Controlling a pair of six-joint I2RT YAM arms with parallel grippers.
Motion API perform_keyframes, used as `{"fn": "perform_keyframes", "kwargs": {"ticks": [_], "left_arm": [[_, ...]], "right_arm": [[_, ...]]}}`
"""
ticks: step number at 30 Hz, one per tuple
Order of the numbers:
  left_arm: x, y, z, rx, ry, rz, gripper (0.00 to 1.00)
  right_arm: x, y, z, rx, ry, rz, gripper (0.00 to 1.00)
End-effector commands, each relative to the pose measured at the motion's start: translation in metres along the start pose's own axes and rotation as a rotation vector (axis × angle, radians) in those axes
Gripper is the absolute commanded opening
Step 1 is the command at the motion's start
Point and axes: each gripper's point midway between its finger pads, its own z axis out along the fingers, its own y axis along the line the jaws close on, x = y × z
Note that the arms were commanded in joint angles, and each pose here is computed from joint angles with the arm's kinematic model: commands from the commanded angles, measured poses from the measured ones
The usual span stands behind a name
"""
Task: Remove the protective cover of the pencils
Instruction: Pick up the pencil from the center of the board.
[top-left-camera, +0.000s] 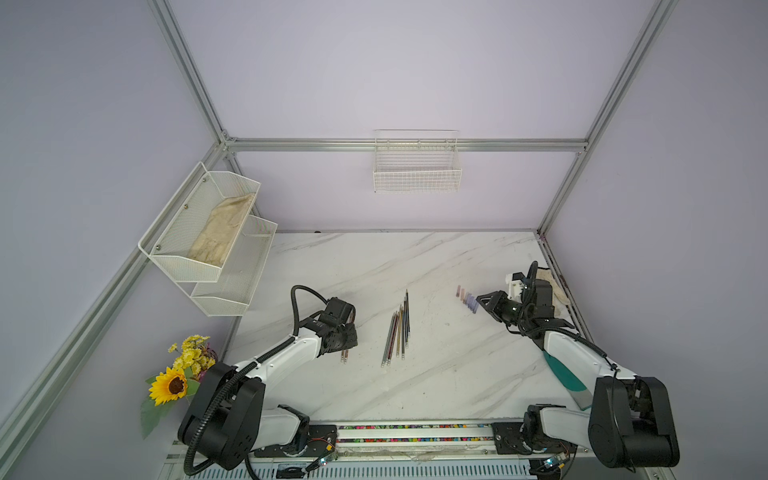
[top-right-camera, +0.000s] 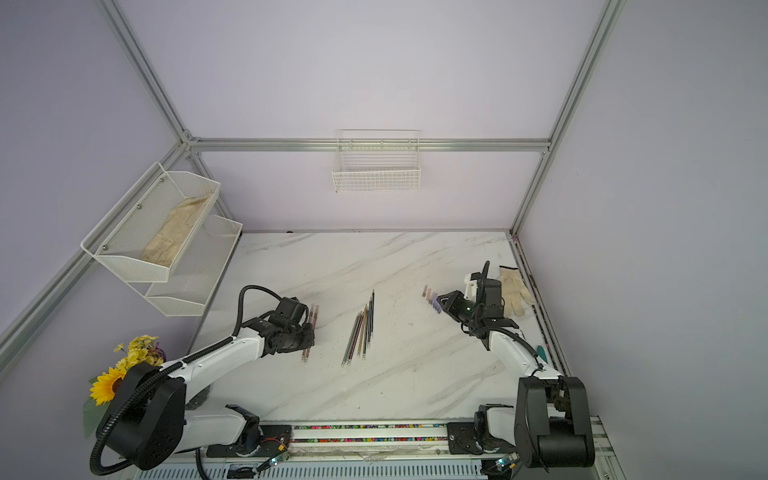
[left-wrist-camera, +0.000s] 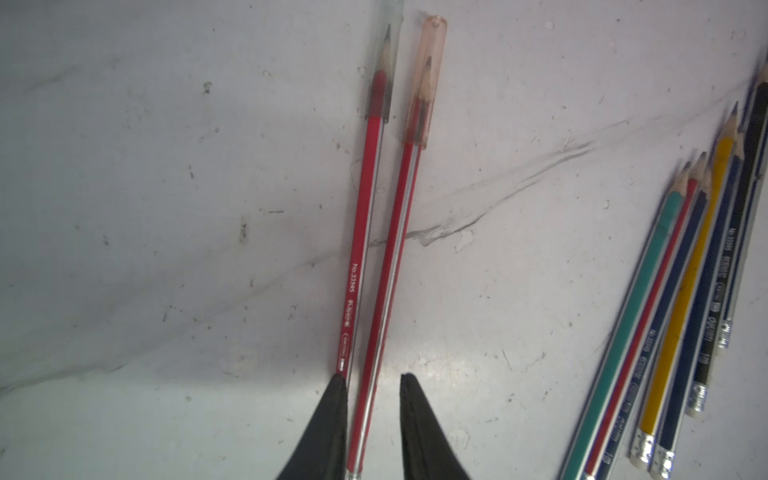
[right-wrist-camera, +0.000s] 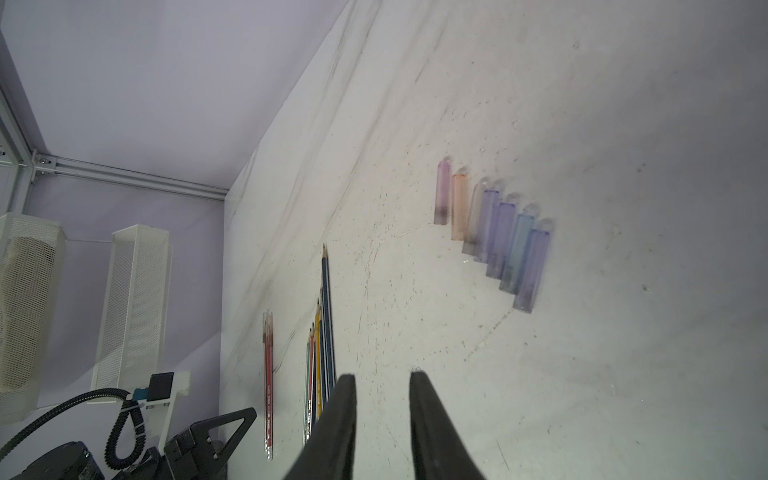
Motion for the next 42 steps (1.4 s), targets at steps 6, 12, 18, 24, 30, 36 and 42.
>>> {"fn": "perform_keyframes", "kwargs": {"ticks": [6, 12, 18, 24, 30, 36, 42], "left_arm": [[0.008, 0.027, 0.01, -0.118, -0.004, -0.04, 0.24], [0.009, 0.026, 0.014, -0.114, 0.006, -0.042, 0.23], [0.011, 0.028, 0.018, -0.131, 0.022, -0.037, 0.23], [0.018, 0.032, 0.029, -0.158, 0.063, -0.028, 0.23], [0.022, 0.038, 0.032, -0.206, 0.099, -0.025, 0.2], [0.028, 0.037, 0.035, -0.203, 0.132, -0.019, 0.09], [0.023, 0.034, 0.027, -0.182, 0.102, -0.024, 0.0]], "right_arm": [[0.01, -0.002, 0.005, -0.016, 0.026, 0.021, 0.26], [0.012, -0.003, 0.006, -0.021, 0.033, 0.026, 0.27], [0.014, -0.005, 0.007, -0.019, 0.034, 0.032, 0.27], [0.016, -0.008, 0.009, -0.016, 0.039, 0.034, 0.27], [0.017, -0.006, 0.01, -0.038, 0.041, 0.045, 0.27], [0.019, -0.006, 0.01, -0.053, 0.038, 0.052, 0.27], [0.018, -0.006, 0.008, -0.039, 0.034, 0.03, 0.27]]}}
